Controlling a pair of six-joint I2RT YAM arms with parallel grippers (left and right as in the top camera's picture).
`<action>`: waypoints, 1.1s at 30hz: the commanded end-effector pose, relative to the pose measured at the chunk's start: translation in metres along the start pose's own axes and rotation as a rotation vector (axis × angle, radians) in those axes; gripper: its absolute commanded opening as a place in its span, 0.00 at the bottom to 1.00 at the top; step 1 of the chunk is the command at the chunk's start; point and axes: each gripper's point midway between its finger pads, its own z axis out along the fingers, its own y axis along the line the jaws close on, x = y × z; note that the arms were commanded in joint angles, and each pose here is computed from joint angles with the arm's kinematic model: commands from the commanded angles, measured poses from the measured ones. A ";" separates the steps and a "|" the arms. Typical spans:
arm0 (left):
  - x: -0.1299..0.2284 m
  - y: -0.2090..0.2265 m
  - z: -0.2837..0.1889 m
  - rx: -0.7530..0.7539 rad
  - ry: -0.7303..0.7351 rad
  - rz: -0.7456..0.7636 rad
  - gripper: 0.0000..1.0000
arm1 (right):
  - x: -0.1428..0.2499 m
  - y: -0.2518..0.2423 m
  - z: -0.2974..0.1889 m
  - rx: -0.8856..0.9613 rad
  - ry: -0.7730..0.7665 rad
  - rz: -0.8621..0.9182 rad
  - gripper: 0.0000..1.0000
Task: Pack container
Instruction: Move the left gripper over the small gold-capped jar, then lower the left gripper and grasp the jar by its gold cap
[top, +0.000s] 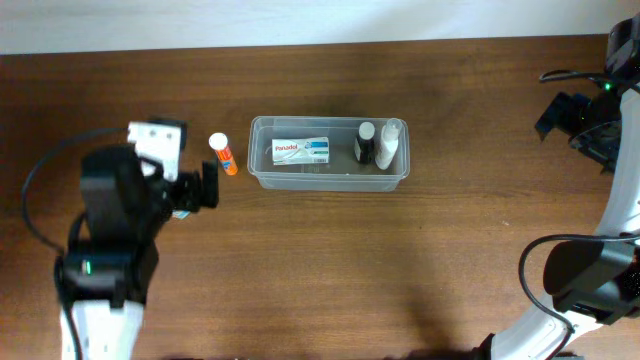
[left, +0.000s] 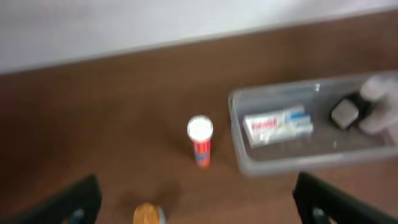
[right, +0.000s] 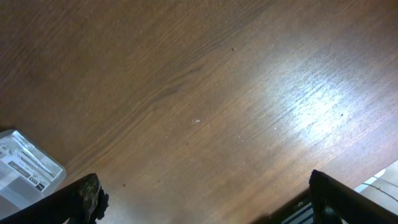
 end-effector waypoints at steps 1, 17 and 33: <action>-0.007 0.015 0.004 -0.049 0.051 -0.047 0.99 | 0.000 0.000 0.002 0.000 0.004 -0.006 0.99; 0.043 0.065 -0.008 -0.150 0.233 -0.317 0.99 | 0.000 0.000 0.002 0.000 0.004 -0.006 0.98; 0.135 0.065 0.071 -0.102 0.659 -0.397 0.99 | 0.000 0.000 0.002 0.000 0.004 -0.006 0.99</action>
